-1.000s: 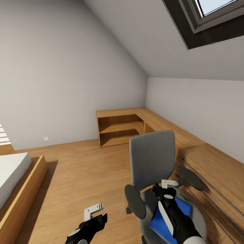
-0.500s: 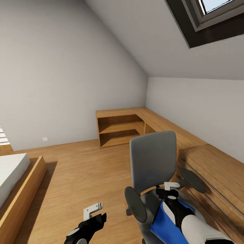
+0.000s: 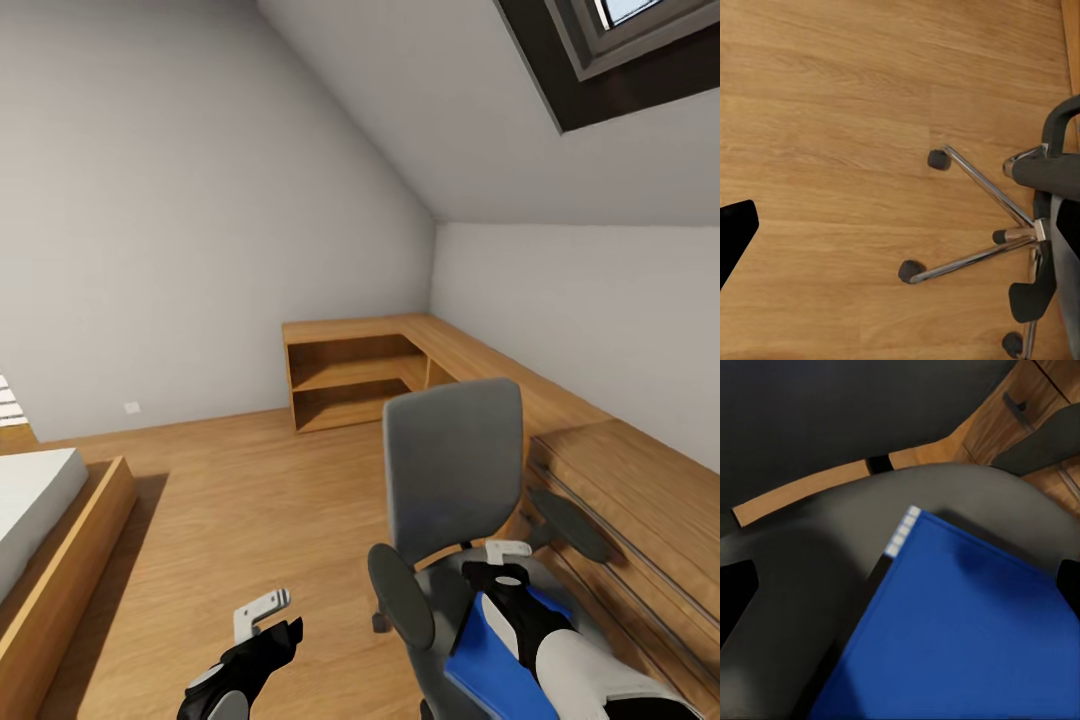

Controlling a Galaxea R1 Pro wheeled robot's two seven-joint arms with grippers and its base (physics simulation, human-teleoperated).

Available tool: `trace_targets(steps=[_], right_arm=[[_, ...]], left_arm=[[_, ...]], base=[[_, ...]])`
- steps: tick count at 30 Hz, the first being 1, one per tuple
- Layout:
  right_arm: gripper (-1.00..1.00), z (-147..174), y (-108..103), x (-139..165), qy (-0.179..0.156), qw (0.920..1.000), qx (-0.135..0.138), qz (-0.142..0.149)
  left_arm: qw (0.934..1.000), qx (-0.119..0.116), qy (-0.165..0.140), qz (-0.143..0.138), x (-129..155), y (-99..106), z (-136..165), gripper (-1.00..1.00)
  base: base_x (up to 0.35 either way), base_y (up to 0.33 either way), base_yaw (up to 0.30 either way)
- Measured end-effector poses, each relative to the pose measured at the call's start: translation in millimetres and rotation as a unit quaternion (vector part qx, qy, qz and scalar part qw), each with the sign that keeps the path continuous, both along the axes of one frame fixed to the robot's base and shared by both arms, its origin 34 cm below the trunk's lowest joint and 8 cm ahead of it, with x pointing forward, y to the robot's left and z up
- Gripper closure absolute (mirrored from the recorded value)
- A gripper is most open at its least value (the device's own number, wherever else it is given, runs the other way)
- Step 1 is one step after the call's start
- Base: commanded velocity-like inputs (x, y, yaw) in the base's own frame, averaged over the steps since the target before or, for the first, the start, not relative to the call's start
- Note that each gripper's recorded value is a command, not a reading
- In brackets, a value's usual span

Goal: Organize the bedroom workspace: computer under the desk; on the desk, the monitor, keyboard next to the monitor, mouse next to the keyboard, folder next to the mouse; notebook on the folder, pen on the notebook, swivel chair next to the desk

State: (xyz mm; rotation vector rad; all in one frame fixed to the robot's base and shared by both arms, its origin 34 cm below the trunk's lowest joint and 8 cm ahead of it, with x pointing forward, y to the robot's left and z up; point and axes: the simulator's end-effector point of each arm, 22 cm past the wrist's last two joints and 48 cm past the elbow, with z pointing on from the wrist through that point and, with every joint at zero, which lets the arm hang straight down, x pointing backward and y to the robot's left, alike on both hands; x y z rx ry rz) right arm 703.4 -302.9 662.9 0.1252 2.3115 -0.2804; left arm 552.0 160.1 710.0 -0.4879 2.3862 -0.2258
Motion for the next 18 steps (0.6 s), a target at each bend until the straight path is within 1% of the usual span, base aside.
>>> trace_targets(steps=[4, 5, 9, 18], right_arm=[[-1.0, -10.1, 1.7, -3.3, 0.01, 0.9999, 0.001, 0.001], [-1.0, -15.9, 3.3, -7.3, 0.024, 0.9997, 0.002, 0.001], [-1.0, -26.7, 4.9, -11.9, 0.038, 0.9993, 0.003, 0.001], [-1.0, -44.1, 5.3, -14.7, 0.043, 0.9991, 0.003, 0.001]], left_arm=[[1.0, 0.0, 0.0, 0.0, -0.2, 0.2, -6.7, -1.0], [1.0, 0.0, 0.0, 0.0, -0.3, -0.1, -8.4, -1.0], [1.0, -0.001, 0.0, 0.0, -0.8, -0.5, -15.4, -1.0], [1.0, -0.002, 0.0, -0.001, -2.2, -1.8, -31.2, -1.0]], base=[[0.0, 0.0, 0.0], [0.0, 0.0, 0.0], [0.0, 0.0, 0.0], [0.0, 0.0, 0.0]])
